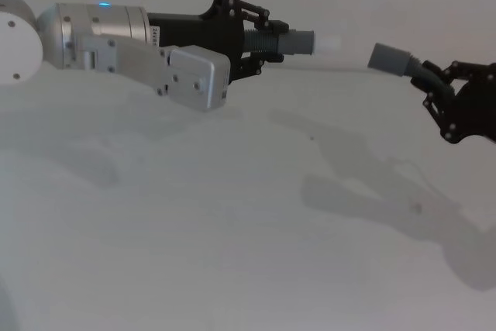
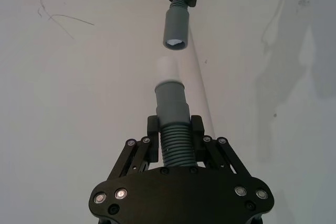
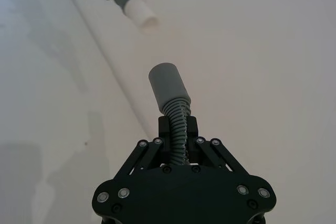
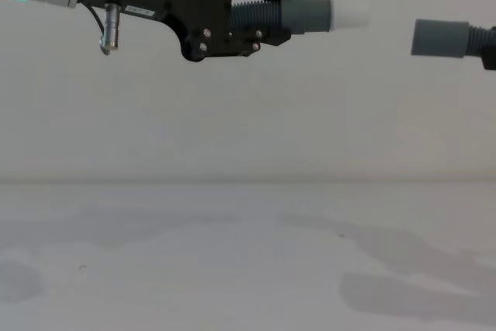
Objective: Use both hands to pick up one end of the pipe from the table, align the ends, and insert them.
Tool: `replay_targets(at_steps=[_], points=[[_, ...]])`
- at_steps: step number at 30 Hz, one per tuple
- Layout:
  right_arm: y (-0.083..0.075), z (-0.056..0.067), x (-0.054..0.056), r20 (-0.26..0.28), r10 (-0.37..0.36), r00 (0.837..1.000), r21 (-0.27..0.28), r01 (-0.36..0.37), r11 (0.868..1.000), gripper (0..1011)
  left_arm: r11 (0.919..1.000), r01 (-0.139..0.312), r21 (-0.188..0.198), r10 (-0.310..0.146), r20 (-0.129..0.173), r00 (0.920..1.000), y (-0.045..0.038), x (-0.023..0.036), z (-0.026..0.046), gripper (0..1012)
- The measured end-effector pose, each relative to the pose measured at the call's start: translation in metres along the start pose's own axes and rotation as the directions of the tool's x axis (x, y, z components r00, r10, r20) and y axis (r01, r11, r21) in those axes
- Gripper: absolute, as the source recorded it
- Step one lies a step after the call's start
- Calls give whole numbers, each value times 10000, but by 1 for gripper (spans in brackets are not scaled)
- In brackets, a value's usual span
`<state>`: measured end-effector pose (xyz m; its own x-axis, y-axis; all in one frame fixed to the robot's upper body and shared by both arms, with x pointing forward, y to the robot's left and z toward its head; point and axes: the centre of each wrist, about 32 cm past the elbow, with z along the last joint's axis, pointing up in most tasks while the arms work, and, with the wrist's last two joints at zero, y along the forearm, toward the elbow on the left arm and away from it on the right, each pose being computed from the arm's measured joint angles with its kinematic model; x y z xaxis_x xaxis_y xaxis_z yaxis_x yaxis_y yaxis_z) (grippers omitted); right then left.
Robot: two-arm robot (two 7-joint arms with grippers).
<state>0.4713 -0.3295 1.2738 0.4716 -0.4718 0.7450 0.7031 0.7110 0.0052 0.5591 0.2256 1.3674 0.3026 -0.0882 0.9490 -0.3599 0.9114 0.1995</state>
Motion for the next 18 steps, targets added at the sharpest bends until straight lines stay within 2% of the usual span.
replay_targets(at_steps=[18], points=[[152,118,73,425,405,9983,196,-414,9990,172,10000,44,-28,-44,91,9999,3,10,1,348]])
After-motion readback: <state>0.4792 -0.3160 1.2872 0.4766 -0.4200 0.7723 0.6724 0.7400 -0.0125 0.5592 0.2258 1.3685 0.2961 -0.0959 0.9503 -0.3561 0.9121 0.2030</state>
